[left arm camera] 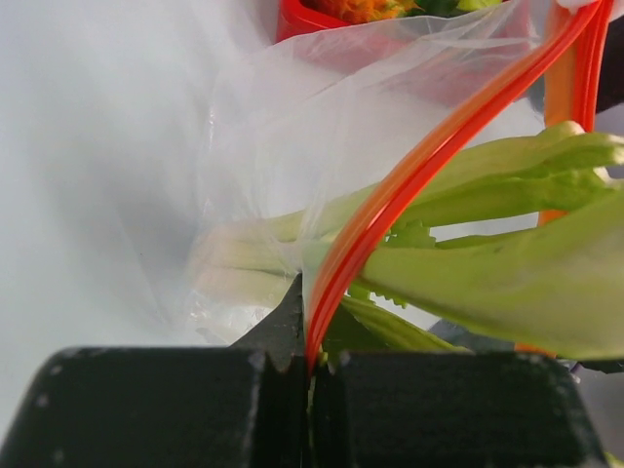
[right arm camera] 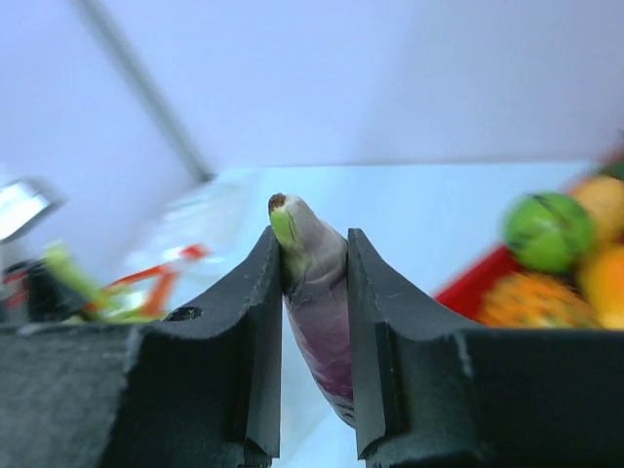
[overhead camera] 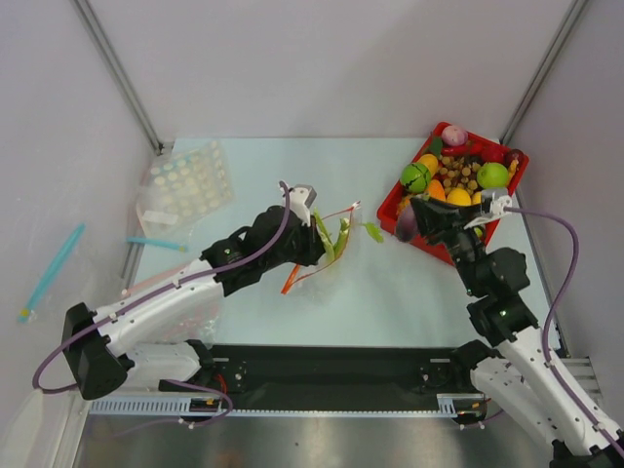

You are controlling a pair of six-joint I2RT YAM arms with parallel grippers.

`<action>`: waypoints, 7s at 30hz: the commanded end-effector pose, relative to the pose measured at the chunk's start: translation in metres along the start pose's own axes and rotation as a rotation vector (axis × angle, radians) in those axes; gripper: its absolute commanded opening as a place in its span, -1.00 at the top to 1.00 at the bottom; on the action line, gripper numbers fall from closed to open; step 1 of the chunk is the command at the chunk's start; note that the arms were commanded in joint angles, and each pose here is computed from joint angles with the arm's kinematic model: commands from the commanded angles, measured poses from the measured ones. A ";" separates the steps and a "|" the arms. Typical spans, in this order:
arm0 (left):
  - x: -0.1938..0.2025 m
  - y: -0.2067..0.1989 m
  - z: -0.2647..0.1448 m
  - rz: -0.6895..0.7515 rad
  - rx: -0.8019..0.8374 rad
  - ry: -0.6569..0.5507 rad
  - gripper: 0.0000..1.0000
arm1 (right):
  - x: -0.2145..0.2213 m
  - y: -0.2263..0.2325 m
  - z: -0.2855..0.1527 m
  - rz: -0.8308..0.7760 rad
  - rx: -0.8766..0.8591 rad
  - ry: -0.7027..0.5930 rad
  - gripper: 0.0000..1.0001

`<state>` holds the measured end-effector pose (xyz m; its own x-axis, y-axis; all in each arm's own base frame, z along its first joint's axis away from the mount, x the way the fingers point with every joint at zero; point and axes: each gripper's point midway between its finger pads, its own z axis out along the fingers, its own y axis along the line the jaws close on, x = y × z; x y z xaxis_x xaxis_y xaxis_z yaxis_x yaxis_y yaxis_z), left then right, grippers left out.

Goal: Place the food in the zip-top bag and seal the zipper
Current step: Pick up the fake vegetable from the bin, then place the fake vegetable in the zipper food storage bag, then pick up the fake fruit from the bin.

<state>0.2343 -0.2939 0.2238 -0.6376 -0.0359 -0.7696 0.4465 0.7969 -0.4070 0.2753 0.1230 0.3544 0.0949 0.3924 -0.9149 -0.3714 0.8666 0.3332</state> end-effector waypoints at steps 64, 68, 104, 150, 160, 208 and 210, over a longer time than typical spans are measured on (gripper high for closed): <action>-0.019 -0.023 -0.001 0.016 0.020 -0.066 0.99 | 0.082 0.163 -0.047 0.345 -0.774 -0.003 0.79; -0.019 -0.022 0.003 -0.001 0.038 -0.055 0.99 | 0.084 0.160 -0.044 0.317 -0.750 -0.002 -0.27; -0.017 -0.024 0.002 -0.067 0.117 -0.071 0.99 | 0.071 -0.251 0.026 0.186 0.927 0.247 -0.61; -0.020 -0.022 -0.003 -0.052 0.106 -0.073 0.99 | 0.206 -0.322 0.005 0.139 1.304 0.868 -0.62; -0.019 -0.021 -0.002 -0.044 0.098 -0.069 0.99 | 0.205 -0.306 0.001 0.146 1.228 0.870 -0.64; 0.002 -0.051 0.011 0.074 0.142 0.014 0.97 | -0.026 0.154 -0.098 -0.003 -0.822 -0.063 0.44; 0.001 -0.056 0.007 0.095 0.154 0.009 0.92 | -0.019 0.162 -0.102 0.017 -0.881 -0.085 0.52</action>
<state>0.2149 -0.3315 0.2081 -0.6592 0.0541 -0.7500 0.5351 0.7346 -0.4173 0.1372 0.2140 0.3945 0.0862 0.4073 -0.9092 -0.9014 0.4205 0.1029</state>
